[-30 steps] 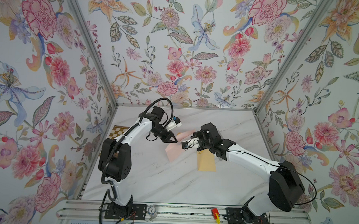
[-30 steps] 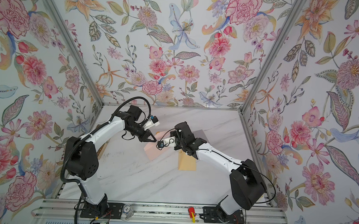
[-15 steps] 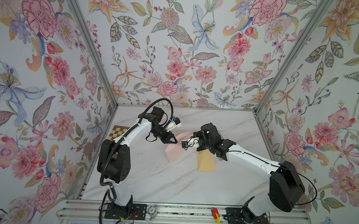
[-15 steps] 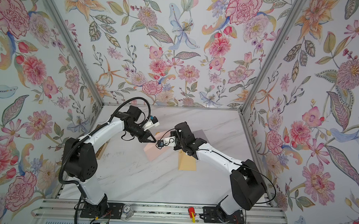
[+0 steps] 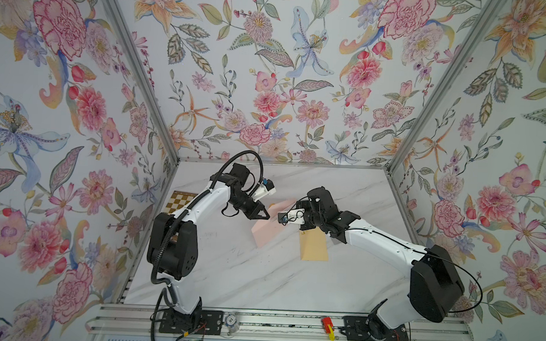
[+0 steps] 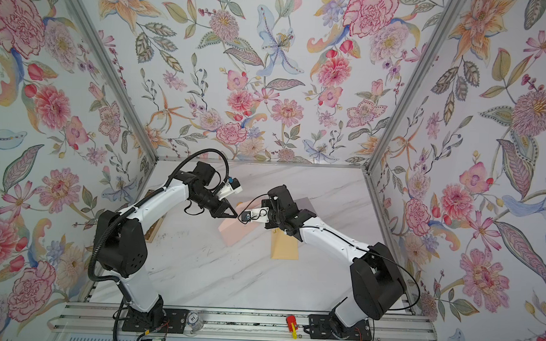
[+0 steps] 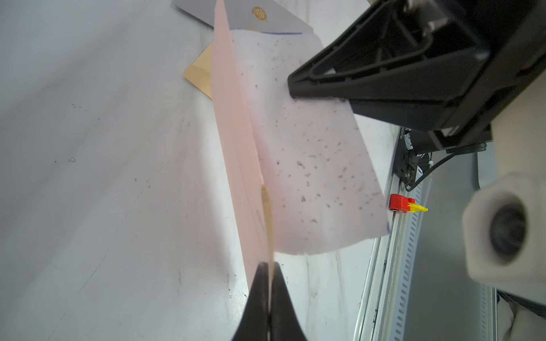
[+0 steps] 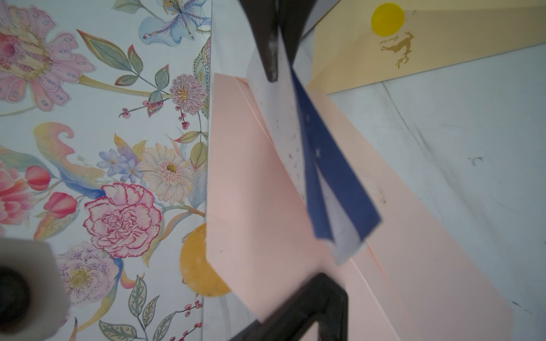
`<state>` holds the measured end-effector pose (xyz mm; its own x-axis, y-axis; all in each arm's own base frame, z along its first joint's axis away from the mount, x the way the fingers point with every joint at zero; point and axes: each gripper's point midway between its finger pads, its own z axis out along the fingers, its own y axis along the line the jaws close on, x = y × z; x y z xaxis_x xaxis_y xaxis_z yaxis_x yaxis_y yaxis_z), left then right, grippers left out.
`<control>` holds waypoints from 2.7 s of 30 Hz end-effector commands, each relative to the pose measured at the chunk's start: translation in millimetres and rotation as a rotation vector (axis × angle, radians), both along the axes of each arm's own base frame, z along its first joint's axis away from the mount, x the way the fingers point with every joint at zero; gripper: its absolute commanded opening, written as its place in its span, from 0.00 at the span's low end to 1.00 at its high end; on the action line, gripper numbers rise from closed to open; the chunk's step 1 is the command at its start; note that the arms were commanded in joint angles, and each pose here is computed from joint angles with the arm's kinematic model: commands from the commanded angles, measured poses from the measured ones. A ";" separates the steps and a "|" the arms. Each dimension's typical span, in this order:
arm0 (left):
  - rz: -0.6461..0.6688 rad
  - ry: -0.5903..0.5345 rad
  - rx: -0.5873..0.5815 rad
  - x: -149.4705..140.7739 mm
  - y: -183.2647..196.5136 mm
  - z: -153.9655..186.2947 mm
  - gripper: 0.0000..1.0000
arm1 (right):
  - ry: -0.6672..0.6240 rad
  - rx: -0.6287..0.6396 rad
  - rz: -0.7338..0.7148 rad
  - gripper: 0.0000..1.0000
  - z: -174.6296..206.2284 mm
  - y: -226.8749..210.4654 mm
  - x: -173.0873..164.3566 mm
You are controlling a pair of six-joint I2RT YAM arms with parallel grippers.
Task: Fold the letter paper in half and place it into the envelope
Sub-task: Place the letter paper in the envelope.
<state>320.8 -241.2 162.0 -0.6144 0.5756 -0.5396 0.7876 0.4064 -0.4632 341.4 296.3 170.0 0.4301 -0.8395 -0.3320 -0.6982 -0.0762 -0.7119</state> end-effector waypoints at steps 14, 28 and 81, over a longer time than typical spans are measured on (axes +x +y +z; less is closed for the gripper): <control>-0.024 -0.028 0.002 -16.1 -9.3 13.0 0.00 | 0.064 0.004 0.085 0.00 -2.2 14.7 -17.5; -0.014 -0.026 0.041 -24.6 -7.5 9.6 0.00 | 0.050 -0.077 0.051 0.00 -12.8 3.5 -14.4; 0.021 -0.052 0.053 -35.4 -35.0 -1.8 0.00 | 0.012 -0.122 0.101 0.00 -24.9 7.1 -39.7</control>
